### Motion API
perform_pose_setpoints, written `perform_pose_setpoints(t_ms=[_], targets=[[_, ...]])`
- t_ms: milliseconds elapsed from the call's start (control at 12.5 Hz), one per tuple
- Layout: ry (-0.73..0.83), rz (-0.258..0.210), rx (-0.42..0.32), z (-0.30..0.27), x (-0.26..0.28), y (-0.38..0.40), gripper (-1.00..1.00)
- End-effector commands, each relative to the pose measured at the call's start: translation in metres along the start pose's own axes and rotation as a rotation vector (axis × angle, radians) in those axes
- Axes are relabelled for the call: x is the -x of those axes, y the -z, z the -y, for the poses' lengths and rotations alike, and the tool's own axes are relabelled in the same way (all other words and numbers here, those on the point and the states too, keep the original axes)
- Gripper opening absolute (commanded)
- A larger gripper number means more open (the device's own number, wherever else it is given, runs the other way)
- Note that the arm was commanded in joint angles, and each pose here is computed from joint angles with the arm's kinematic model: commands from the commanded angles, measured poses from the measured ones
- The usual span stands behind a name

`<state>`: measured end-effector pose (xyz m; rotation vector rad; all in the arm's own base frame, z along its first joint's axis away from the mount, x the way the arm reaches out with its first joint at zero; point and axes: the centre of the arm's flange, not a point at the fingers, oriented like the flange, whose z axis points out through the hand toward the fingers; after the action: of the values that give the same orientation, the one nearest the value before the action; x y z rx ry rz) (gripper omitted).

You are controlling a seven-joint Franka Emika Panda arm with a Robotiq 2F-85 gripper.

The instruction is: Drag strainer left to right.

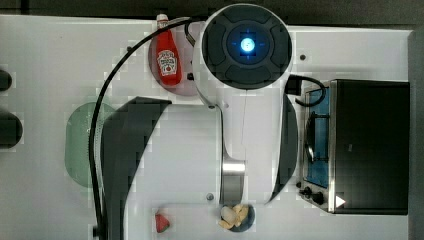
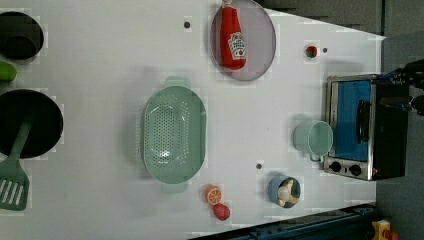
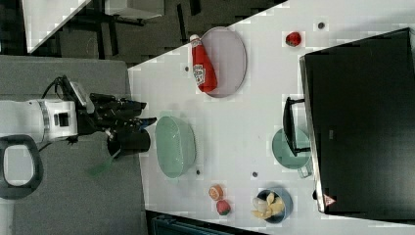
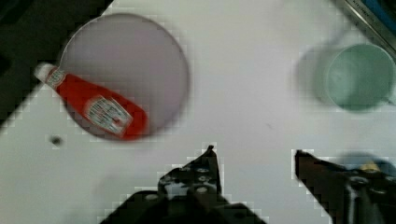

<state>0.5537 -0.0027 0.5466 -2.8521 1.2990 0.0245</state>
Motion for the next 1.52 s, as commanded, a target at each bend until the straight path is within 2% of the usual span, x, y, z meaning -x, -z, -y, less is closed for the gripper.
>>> perform_pose_setpoints(t_ms=[80,240,400,640,960,1200,1520], targets=[[-0.039,-0.022,-0.012,-0.132,0.068,0.079,0.6],[-0.037,-0.021,-0.01,-0.131,0.069,0.078,0.99],[-0.009,-0.016,-0.009,-0.119,0.079,0.074,1.0],[0.096,0.002,-0.004,-0.064,0.122,0.053,1.0],[0.11,-0.035,0.039,0.026,0.193,-0.001,1.0],[-0.01,-0.029,0.023,0.086,0.243,-0.059,1.0],[-0.267,0.049,0.022,0.139,0.289,-0.15,1.0]])
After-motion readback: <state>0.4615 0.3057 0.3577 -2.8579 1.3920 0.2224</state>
